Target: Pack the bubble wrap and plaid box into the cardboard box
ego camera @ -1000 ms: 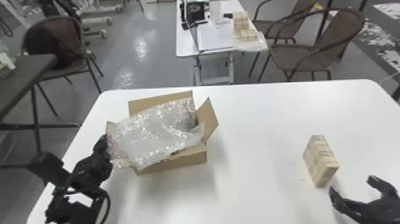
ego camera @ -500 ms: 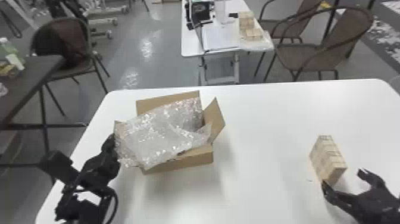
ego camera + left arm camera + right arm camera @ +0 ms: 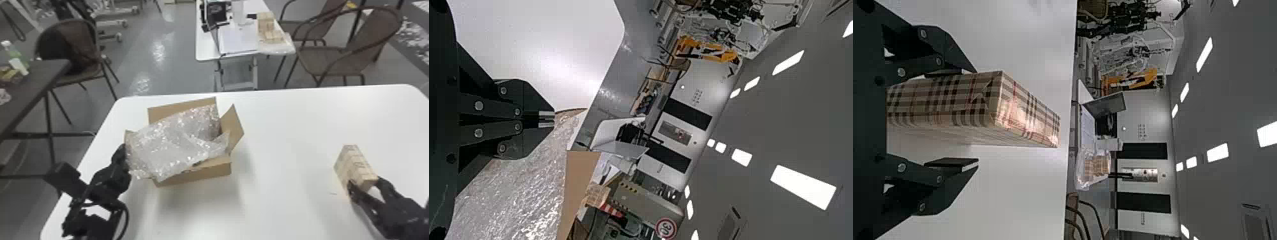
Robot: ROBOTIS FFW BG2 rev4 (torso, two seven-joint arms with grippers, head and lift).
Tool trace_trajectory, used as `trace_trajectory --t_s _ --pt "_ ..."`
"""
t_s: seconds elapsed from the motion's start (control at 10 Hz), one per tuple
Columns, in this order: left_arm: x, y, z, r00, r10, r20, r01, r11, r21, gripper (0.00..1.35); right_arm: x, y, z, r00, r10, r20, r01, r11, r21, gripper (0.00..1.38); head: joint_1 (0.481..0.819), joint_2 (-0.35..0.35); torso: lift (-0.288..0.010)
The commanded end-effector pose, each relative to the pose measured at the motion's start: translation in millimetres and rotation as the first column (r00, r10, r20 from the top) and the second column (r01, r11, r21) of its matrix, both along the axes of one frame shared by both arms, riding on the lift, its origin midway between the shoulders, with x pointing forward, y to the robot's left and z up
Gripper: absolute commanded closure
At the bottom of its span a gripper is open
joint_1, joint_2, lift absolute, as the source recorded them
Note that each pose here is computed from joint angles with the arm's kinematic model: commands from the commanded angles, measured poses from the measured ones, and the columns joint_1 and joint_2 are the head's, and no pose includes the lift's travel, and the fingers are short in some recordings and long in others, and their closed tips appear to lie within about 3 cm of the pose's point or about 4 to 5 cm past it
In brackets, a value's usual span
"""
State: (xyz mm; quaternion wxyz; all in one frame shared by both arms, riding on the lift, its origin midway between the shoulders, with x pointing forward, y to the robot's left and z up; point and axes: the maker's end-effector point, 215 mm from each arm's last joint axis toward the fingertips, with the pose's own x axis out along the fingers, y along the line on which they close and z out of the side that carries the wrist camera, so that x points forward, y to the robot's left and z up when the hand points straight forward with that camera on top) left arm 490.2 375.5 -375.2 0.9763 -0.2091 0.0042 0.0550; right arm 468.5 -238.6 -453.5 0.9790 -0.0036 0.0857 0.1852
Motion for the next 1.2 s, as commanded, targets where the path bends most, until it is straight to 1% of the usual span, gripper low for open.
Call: trace_trajectory --t_s 0.0,0.1,0.3,0.4,0.5,0.7,0.8,0.9,1.0,1.1 --pt "0 -1 -1 1.000 0.000 -0.001 0.000 1.000 -0.003 1.21 0 -1 0 1.000 -0.004 0.000 0.004 1.000 -0.002 0.92 0.695 0.158 -0.119" --pt "0 0 0 1.000 0.002 0.002 -0.002 1.000 -0.002 1.21 1 -1 1 1.000 -0.004 0.000 0.004 1.000 -0.008 1.06 0.695 0.157 -0.119" --pt "0 -1 0 1.000 -0.001 0.003 0.001 1.000 -0.004 1.21 1 -1 3 1.000 -0.006 0.004 0.006 1.000 -0.006 1.08 0.695 0.157 -0.119" --pt "0 -1 -1 1.000 0.000 0.001 0.000 1.000 -0.004 1.21 2 -1 9 1.000 -0.008 0.016 0.008 1.000 -0.001 1.08 0.695 0.156 -0.119" --pt "0 -1 -1 1.000 0.000 0.001 0.000 1.000 -0.005 1.21 7 6 30 0.999 0.002 0.050 -0.002 1.000 0.015 1.08 0.695 0.156 -0.119" --pt "1 -2 -1 1.000 -0.001 0.001 0.001 1.000 -0.006 1.21 27 38 111 0.981 0.025 0.194 -0.039 0.997 0.066 1.08 0.695 0.165 -0.119" --pt "1 -3 -1 1.000 -0.004 0.002 0.004 1.000 -0.007 1.21 35 64 146 0.968 0.056 0.245 -0.086 0.990 0.112 1.08 0.695 0.171 -0.119" --pt "2 -4 -3 1.000 -0.005 0.000 0.005 1.000 -0.010 1.21 41 93 177 0.954 0.098 0.283 -0.146 0.977 0.153 1.08 0.695 0.191 -0.119" --pt "5 -7 -3 1.000 -0.010 0.002 0.010 1.000 -0.013 1.21 47 126 200 0.940 0.166 0.299 -0.234 0.949 0.210 1.08 0.695 0.219 -0.119" --pt "8 -10 -1 1.000 -0.016 0.007 0.016 1.000 -0.015 1.21 50 150 222 0.909 0.263 0.323 -0.338 0.919 0.202 1.08 0.695 0.253 -0.119"
